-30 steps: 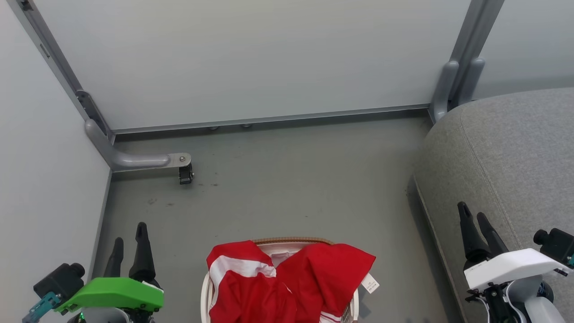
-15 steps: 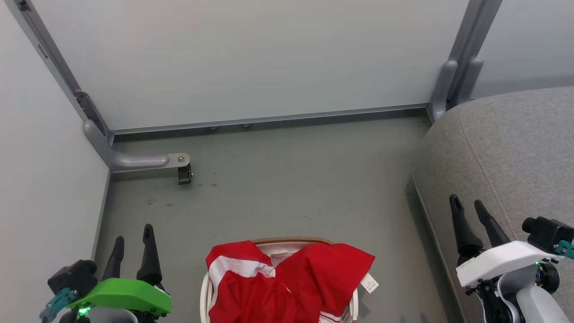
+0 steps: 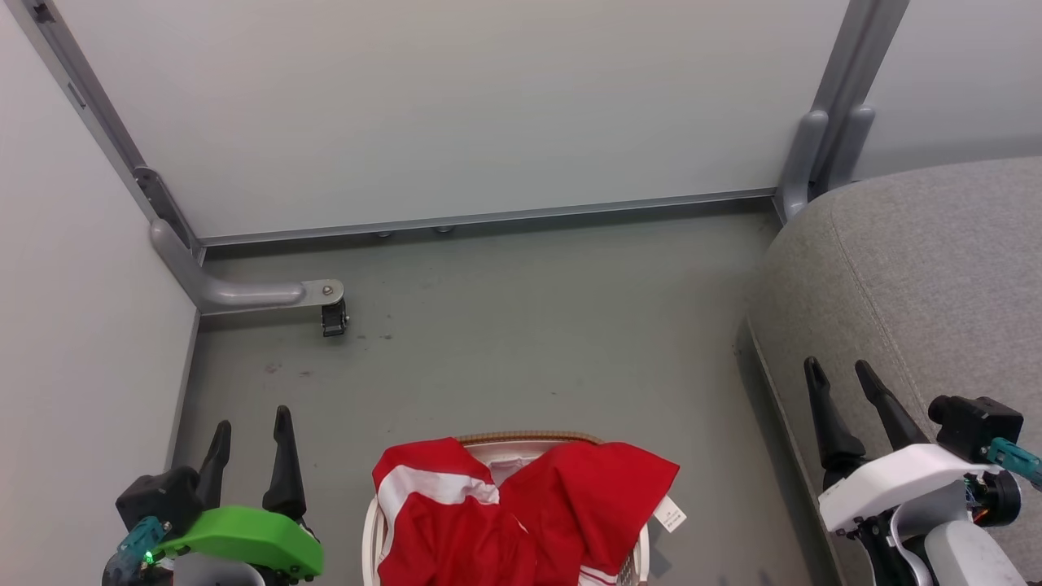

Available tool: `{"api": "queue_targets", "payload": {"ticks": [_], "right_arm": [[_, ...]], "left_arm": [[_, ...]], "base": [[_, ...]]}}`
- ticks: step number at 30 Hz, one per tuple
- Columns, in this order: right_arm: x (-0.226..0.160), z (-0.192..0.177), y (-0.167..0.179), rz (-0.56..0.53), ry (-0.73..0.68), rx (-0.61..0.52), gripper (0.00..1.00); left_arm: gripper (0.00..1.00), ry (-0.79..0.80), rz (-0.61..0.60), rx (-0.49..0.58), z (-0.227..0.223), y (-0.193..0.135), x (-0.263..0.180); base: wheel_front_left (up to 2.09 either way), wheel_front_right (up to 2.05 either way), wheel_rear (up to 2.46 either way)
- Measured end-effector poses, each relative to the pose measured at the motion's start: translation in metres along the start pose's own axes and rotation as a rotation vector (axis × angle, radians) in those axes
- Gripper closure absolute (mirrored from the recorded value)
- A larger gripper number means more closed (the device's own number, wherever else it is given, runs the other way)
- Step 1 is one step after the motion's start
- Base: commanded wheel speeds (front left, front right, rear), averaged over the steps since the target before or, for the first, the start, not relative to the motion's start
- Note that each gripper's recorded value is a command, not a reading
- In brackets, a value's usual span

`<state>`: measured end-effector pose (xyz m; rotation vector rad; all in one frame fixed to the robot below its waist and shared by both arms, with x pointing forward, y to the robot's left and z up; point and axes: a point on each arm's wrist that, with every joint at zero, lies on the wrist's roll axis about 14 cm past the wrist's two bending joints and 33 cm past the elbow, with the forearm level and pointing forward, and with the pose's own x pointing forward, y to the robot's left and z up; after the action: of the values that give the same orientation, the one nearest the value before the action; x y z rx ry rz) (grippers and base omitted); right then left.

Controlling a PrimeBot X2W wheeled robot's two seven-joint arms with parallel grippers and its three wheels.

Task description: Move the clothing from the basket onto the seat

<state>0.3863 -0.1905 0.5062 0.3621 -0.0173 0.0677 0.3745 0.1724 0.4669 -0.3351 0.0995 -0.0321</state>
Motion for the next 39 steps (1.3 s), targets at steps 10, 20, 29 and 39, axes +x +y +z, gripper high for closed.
{"api": "queue_targets", "payload": {"ticks": [10,20,29,39], "right_arm": [[-0.002,-0.003,0.004,0.02,0.002,-0.09,0.0],[-0.007,-0.011,0.006,0.037,0.018,-0.169,0.0],[-0.008,-0.017,0.008,0.052,0.028,-0.226,0.0],[0.01,-0.023,0.006,0.078,0.044,-0.297,0.0]], "left_arm": [[0.0,-0.017,-0.022,0.103,0.002,-0.007,0.0],[0.0,-0.026,-0.028,0.174,0.001,-0.007,-0.005],[0.0,-0.007,-0.06,0.213,-0.009,-0.013,-0.006],[0.0,0.11,-0.138,0.255,-0.052,-0.031,0.015]], "base": [[0.0,0.0,0.0],[0.0,0.0,0.0],[0.0,0.0,0.0],[0.0,0.0,0.0]]}}
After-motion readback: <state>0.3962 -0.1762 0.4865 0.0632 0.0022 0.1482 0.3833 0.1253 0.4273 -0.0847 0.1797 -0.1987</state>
